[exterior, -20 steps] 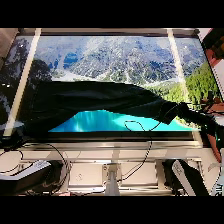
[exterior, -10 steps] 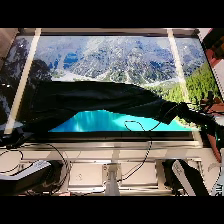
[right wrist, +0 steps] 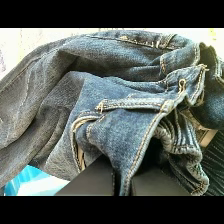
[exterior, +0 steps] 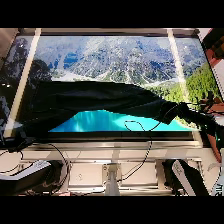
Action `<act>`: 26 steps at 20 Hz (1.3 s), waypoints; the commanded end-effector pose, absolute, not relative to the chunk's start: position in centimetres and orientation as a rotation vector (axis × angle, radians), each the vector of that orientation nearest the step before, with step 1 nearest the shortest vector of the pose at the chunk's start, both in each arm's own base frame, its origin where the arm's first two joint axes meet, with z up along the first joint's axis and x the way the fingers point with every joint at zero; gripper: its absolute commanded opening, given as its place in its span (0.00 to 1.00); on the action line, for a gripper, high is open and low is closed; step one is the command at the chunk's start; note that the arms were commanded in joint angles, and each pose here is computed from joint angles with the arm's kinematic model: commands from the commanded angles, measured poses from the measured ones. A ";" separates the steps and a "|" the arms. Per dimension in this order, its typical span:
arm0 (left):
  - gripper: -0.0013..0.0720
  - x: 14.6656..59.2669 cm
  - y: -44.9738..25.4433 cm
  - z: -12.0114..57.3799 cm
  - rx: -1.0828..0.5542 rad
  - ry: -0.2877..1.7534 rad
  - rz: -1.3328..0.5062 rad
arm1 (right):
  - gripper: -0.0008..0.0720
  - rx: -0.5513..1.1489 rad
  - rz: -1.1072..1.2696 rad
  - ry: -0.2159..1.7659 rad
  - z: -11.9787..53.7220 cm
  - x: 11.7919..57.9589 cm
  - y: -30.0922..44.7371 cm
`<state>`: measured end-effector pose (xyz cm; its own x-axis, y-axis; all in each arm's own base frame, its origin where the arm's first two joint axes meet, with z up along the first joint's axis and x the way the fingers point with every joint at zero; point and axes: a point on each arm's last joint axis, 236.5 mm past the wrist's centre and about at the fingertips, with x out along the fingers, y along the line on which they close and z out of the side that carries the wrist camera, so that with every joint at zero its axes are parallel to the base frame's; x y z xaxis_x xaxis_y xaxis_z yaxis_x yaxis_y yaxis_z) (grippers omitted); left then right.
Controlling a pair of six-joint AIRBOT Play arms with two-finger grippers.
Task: Fold the clothes and pants, and hang the long-sleeved shirts on hangers.
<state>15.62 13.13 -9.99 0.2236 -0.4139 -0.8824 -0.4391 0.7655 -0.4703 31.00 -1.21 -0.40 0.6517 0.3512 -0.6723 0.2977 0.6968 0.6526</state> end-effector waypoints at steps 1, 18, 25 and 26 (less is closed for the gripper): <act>0.73 16.1 13.7 -10.4 -0.750 1.358 0.047 | 0.08 0.827 0.035 0.887 -0.4 31.0 -1.2; 0.59 14.9 13.2 -12.0 -0.655 1.397 0.005 | 0.08 0.829 0.036 0.888 -0.4 31.0 -1.2; 0.71 14.7 12.7 -11.8 -0.630 1.400 -0.046 | 0.08 0.829 0.037 0.888 -0.4 31.0 -1.2; 0.71 14.7 12.6 -11.8 -0.631 1.401 -0.049 | 0.08 0.829 0.036 0.888 -0.4 31.0 -1.2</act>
